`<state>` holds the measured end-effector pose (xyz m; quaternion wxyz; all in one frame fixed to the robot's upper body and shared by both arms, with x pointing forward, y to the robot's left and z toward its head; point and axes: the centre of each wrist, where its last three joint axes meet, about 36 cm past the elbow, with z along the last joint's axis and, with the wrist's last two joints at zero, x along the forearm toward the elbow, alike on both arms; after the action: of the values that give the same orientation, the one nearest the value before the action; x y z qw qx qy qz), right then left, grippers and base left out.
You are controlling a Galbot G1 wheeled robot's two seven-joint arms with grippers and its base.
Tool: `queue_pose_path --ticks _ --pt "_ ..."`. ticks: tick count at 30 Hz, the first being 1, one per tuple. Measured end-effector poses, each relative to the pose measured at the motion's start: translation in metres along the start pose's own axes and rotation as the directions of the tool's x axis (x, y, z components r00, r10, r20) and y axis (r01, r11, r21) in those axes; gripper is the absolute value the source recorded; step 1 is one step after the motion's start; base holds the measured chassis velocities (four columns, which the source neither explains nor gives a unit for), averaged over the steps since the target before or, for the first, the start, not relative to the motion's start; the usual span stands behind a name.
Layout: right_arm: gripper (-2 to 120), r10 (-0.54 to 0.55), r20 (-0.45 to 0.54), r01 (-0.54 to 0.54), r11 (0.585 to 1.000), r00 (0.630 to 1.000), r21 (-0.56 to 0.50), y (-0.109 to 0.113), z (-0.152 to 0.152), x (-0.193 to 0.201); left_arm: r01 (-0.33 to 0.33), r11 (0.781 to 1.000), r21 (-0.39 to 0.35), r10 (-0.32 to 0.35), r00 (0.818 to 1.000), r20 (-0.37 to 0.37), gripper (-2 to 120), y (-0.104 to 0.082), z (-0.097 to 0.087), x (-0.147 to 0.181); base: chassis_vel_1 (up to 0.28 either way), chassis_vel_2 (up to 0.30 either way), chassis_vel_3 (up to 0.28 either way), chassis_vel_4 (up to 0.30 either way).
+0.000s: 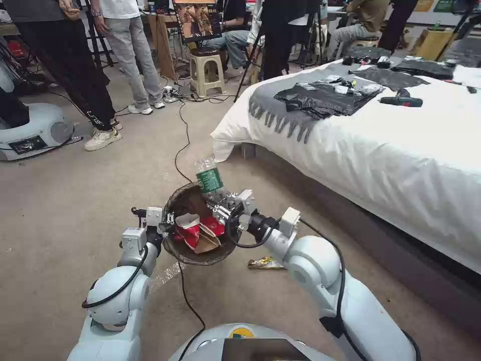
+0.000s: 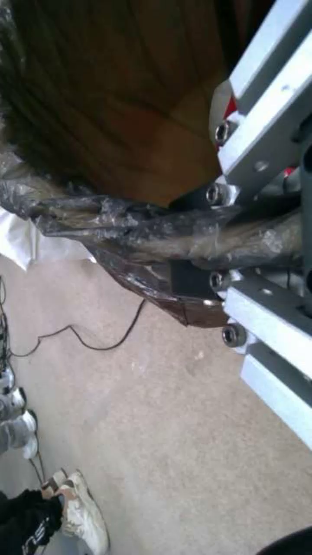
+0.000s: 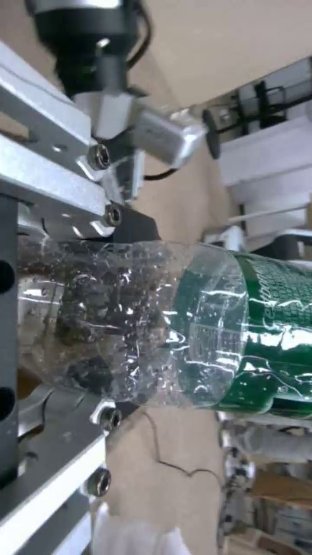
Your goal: Pick up the trash bin, then pick up the garbage from the floor and place it into the trash bin.
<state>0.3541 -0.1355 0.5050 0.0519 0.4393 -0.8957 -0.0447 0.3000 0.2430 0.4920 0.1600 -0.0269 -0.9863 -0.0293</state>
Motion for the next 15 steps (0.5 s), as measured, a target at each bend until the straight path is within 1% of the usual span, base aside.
queue_pose_path --ticks 4,7,10,11,12,13,14,15 --pt "32 0.015 -0.034 -0.015 1.0 0.999 -0.008 0.001 0.008 -0.003 0.003 1.0 0.0 -0.003 1.0 -0.003 2 0.0 0.0 0.0 0.0 0.0 0.0 0.0" --pt "32 0.045 -0.069 -0.047 0.999 0.997 -0.026 0.008 0.02 -0.009 0.006 1.0 0.001 -0.006 1.0 -0.008 2 0.001 0.001 -0.001 0.0 0.0 0.0 0.0" --pt "32 0.057 -0.081 -0.06 0.998 0.995 -0.034 0.013 0.024 -0.012 0.006 1.0 0.002 -0.006 1.0 -0.008 2 0.001 0.001 -0.001 0.0 0.0 0.0 0.0" --pt "35 0.063 -0.088 -0.066 0.997 0.994 -0.035 0.015 0.025 -0.013 0.005 1.0 0.003 -0.005 1.0 -0.009 2 0.0 0.001 -0.001 0.0 0.0 0.0 0.0" --pt "40 0.067 -0.094 -0.071 0.997 0.993 -0.035 0.017 0.026 -0.013 0.004 1.0 0.003 -0.004 1.0 -0.009 2 0.0 0.001 -0.001 0.0 0.0 0.0 0.0" --pt "40 0.067 -0.094 -0.071 0.997 0.993 -0.035 0.017 0.026 -0.013 0.004 1.0 0.003 -0.004 1.0 -0.009 2 0.0 0.001 -0.001 0.0 0.0 0.0 0.0" --pt "45 0.072 -0.099 -0.076 0.997 0.992 -0.033 0.018 0.027 -0.014 0.003 1.0 0.003 -0.003 1.0 -0.008 2 0.0 0.0 -0.001 0.0 0.0 0.0 0.0" --pt "47 0.076 -0.103 -0.079 0.996 0.992 -0.032 0.019 0.029 -0.014 0.003 1.0 0.003 -0.003 1.0 -0.007 2 -0.001 0.0 -0.001 0.0 0.0 0.0 0.0"
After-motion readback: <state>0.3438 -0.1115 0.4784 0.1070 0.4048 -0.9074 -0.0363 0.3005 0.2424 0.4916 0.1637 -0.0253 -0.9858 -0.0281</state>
